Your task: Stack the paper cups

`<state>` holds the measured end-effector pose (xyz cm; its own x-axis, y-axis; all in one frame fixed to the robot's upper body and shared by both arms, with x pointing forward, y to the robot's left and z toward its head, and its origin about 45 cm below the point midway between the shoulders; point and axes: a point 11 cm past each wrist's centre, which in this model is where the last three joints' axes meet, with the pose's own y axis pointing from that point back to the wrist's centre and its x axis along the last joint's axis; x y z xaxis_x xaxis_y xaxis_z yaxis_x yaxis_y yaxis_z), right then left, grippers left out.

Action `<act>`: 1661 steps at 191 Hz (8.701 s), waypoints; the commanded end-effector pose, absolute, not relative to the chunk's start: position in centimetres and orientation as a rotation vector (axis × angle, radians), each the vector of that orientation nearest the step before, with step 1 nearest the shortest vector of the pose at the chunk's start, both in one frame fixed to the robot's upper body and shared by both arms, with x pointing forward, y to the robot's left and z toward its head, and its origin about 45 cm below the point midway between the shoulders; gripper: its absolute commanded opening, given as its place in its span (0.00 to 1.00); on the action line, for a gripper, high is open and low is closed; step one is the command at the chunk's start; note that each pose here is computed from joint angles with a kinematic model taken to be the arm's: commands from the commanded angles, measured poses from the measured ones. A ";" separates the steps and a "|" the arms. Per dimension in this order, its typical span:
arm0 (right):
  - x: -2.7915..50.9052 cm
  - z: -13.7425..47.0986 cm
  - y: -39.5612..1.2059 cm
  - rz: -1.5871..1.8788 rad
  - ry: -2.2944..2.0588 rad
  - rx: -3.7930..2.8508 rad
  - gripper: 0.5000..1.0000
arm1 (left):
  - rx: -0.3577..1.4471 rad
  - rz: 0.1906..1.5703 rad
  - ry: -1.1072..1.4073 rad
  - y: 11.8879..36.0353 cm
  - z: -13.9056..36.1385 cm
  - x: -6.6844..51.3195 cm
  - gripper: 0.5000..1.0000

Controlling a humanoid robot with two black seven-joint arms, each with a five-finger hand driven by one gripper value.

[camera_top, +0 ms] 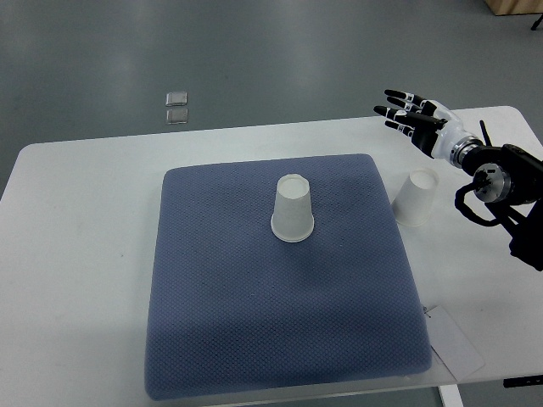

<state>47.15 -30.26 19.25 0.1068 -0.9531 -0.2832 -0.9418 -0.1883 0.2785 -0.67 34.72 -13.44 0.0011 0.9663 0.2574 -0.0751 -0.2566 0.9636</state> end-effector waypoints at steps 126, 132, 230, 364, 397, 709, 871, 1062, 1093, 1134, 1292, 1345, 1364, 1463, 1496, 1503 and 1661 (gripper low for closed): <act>47.3 19.6 -30.1 -0.620 -1.982 2.333 0.83 | 1.351 1.429 1.007 35.0 -13.4 -0.7 1.00; 47.3 19.6 -30.0 -0.619 -1.983 2.335 0.83 | 1.351 1.429 1.007 35.0 -13.4 -0.7 1.00; 47.3 19.5 -30.1 -0.621 -1.984 2.332 0.83 | 1.353 1.430 1.006 35.1 -13.4 -0.7 1.00; 47.6 20.7 -27.9 -0.617 -1.880 2.465 0.83 | 1.353 1.430 1.006 35.1 -13.4 -0.7 1.00; 47.9 21.5 -27.6 -0.589 -1.888 2.500 0.83 | 1.353 1.430 1.006 35.1 -13.4 -0.7 1.00; 42.7 21.9 -35.0 0.774 -0.765 1.934 0.80 | 1.353 1.430 1.006 35.1 -13.4 -0.7 1.00; 43.1 19.8 -34.2 0.859 -0.718 1.842 0.81 | 1.353 1.430 1.006 35.1 -13.4 -0.7 1.00; 45.3 23.5 -33.7 0.958 -0.719 1.788 0.00 | 1.353 1.430 1.006 35.1 -13.4 -0.7 1.00; 47.0 30.1 -30.6 1.095 -0.762 1.838 0.00 | 1.353 1.430 1.006 35.1 -13.4 -0.7 1.00; 46.9 35.6 -24.9 1.191 -0.675 1.969 0.00 | 1.353 1.430 1.006 35.1 -13.4 -0.7 1.00; 42.4 33.5 -15.2 1.224 -0.326 2.115 0.00 | 1.353 1.430 1.006 35.1 -13.4 -0.7 1.00; 42.5 32.3 -15.5 1.231 -0.310 2.076 0.00 | 1.353 1.430 1.006 35.1 -13.4 -0.7 1.00; 42.5 32.3 -15.5 1.231 -0.311 2.074 0.00 | 1.353 1.430 1.006 35.1 -13.4 -0.7 1.00; 42.4 31.5 -15.1 1.233 -0.312 2.079 0.37 | 1.353 1.430 1.006 35.1 -13.4 -0.7 1.00; 42.3 31.4 -15.2 1.223 -0.307 2.077 0.75 | 1.353 1.430 1.006 35.1 -13.4 -0.7 1.00; 42.3 31.4 -15.2 1.222 -0.305 2.077 0.80 | 1.353 1.430 1.006 35.1 -13.4 -0.7 1.00; 45.5 33.1 -20.3 1.011 -0.649 2.180 0.81 | 1.353 1.430 1.006 35.1 -13.4 -0.7 1.00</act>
